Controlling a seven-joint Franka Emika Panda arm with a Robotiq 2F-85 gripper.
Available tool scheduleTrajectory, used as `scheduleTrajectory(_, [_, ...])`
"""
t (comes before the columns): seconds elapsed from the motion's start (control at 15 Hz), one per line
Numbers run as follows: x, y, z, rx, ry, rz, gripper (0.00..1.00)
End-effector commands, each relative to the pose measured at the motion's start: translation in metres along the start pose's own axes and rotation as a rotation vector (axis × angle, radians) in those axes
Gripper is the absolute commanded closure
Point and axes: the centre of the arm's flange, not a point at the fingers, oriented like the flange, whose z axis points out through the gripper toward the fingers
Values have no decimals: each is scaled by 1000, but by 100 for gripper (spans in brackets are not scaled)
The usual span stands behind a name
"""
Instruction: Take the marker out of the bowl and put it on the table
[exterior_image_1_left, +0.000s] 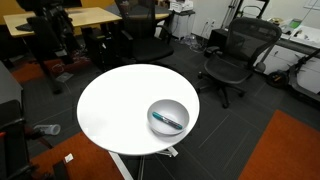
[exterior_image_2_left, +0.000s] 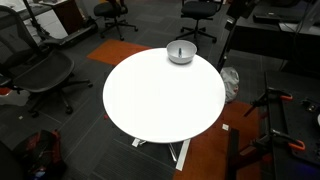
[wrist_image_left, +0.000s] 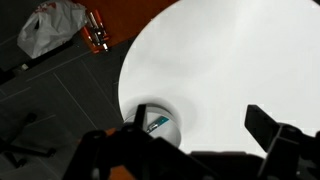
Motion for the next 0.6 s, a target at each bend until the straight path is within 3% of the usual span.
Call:
scheduleTrajectory(0.0, [54,-2,17,-9,9,136,0])
scheduleTrajectory(0.53, [133,17,60,-36,7,424,0])
